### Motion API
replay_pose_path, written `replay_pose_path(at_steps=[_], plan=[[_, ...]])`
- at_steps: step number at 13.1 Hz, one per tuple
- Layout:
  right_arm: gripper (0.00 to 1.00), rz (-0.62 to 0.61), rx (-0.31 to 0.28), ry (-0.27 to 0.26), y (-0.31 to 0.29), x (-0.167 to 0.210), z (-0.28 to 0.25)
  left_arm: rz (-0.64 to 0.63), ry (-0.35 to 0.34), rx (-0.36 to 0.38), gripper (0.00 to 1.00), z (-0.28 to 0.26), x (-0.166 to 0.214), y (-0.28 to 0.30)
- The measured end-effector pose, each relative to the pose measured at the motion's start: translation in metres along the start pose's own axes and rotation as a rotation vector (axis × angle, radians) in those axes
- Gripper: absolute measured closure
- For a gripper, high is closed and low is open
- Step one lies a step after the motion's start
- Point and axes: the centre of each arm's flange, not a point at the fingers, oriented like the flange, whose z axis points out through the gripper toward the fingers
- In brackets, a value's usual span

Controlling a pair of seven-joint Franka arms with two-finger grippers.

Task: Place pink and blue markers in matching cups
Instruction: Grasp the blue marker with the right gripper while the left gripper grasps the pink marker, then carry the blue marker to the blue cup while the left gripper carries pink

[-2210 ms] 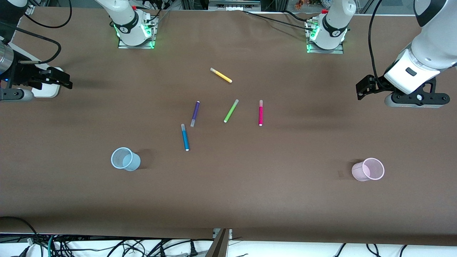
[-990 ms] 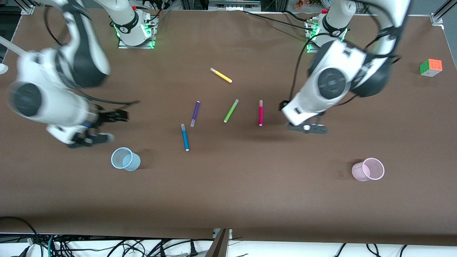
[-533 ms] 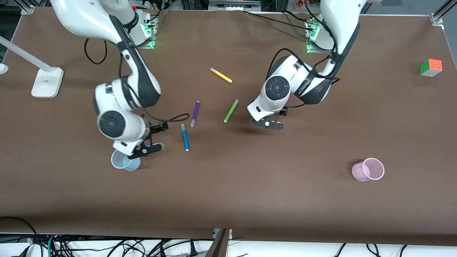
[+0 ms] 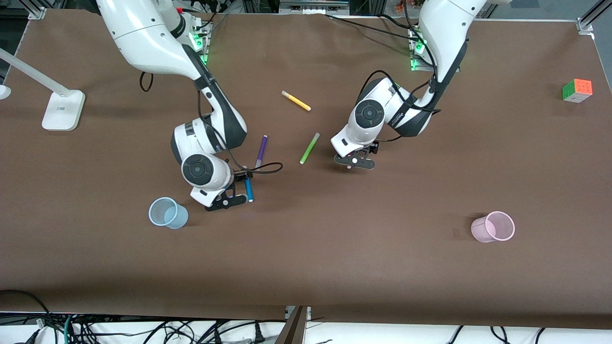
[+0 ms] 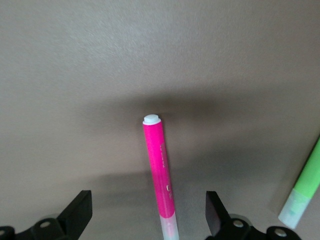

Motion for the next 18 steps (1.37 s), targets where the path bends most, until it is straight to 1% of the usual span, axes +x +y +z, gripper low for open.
replay_pose_path(at_steps=[2,4,5,6,7,8,9,11,12,14,15,17,18], plan=[[0.0,-0.005,-0.004,-0.009,-0.007,-0.005,0.009,0.001,-0.012,-0.001,0.04,0.015,-0.001,0.001],[0.07,-0.015,-0.008,-0.014,-0.014,-0.009,0.014,0.003,-0.019,0.0,0.27,0.022,-0.002,0.002],[0.19,-0.02,-0.009,-0.01,-0.017,-0.01,0.016,0.004,-0.018,0.0,0.4,0.022,-0.002,0.003],[0.26,-0.023,-0.009,-0.002,-0.02,-0.011,0.019,0.005,-0.018,0.001,0.52,0.021,-0.002,0.003],[0.26,-0.026,-0.008,0.005,-0.022,-0.013,0.024,0.005,-0.018,0.002,0.61,0.02,-0.002,0.003],[0.35,-0.029,-0.008,0.014,-0.023,-0.014,0.028,0.005,-0.022,0.005,0.73,0.02,-0.002,0.003],[0.49,-0.03,-0.008,0.021,-0.024,-0.015,0.029,0.005,-0.029,0.008,0.83,0.019,-0.002,0.003],[0.74,-0.028,-0.008,0.025,-0.022,-0.015,0.027,0.025,-0.049,0.022,0.82,0.016,-0.002,0.001],[0.83,-0.027,-0.008,0.026,-0.022,-0.015,0.026,0.053,-0.066,0.033,0.82,0.01,0.001,-0.002],[0.83,-0.028,-0.006,0.039,-0.022,-0.013,0.022,0.116,-0.141,0.079,0.82,-0.024,0.015,-0.02],[0.83,-0.031,-0.003,0.055,-0.023,-0.012,0.016,0.155,-0.172,0.123,0.82,-0.052,0.026,-0.032],[0.83,-0.069,-0.007,0.098,-0.012,-0.009,-0.016,0.228,-0.216,0.242,0.82,-0.117,0.046,-0.065],[0.83,-0.111,-0.023,0.099,0.005,-0.007,-0.039,0.27,-0.235,0.306,0.82,-0.141,0.054,-0.083]])
